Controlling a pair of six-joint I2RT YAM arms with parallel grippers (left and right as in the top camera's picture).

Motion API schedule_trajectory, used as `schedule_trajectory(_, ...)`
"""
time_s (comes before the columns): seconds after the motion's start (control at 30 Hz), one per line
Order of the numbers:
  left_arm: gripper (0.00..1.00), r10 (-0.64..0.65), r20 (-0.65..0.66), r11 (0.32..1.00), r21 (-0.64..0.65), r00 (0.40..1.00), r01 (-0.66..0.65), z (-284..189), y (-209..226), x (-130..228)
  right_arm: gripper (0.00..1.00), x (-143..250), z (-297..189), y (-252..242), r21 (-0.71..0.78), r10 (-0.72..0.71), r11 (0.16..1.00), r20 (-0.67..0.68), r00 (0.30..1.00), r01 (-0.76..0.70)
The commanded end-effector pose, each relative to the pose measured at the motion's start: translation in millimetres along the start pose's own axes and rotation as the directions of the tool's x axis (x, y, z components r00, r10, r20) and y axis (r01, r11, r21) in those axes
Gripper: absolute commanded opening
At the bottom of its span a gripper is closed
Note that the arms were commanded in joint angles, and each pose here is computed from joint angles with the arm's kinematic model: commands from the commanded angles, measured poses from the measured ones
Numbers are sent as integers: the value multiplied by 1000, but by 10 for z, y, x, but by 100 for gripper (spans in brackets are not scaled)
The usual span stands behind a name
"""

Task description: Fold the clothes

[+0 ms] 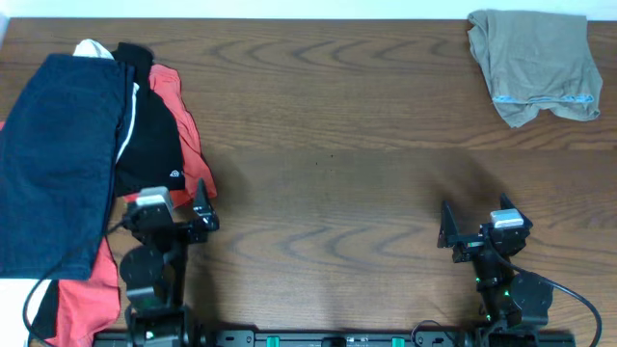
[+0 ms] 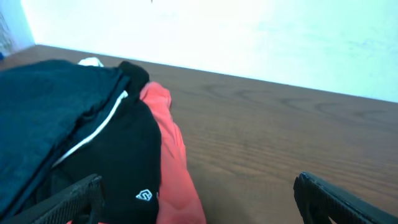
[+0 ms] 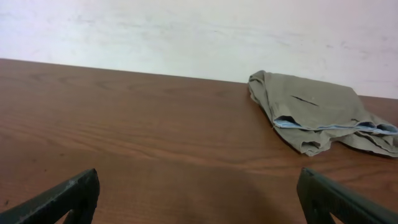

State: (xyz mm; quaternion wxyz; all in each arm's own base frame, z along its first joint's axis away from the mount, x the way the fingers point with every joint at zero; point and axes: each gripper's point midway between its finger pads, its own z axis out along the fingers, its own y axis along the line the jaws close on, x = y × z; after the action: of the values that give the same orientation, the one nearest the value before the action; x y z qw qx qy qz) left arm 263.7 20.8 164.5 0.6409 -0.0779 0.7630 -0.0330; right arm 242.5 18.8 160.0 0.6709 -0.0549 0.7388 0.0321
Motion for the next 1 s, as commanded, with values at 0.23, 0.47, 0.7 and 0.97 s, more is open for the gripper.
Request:
schedule_trajectory(0.23,98,72,43,997,3,996,-72,-67,31,221,99,10,2,29,-11,-14,1000,3,1000,14)
schedule_trajectory(0.47,98,84,78,996,-13,993,-84,-143,45,162,99,11,3,29,-11,-14,1000,3,1000,14)
schedule_trajectory(0.7,98,83,32,997,1,996,-83,-156,21,289,99,11,3,29,-11,-14,1000,3,1000,14)
schedule_trajectory(0.97,98,83,31,997,1,996,-83,-155,20,289,99,11,3,29,-11,-14,1000,3,1000,14)
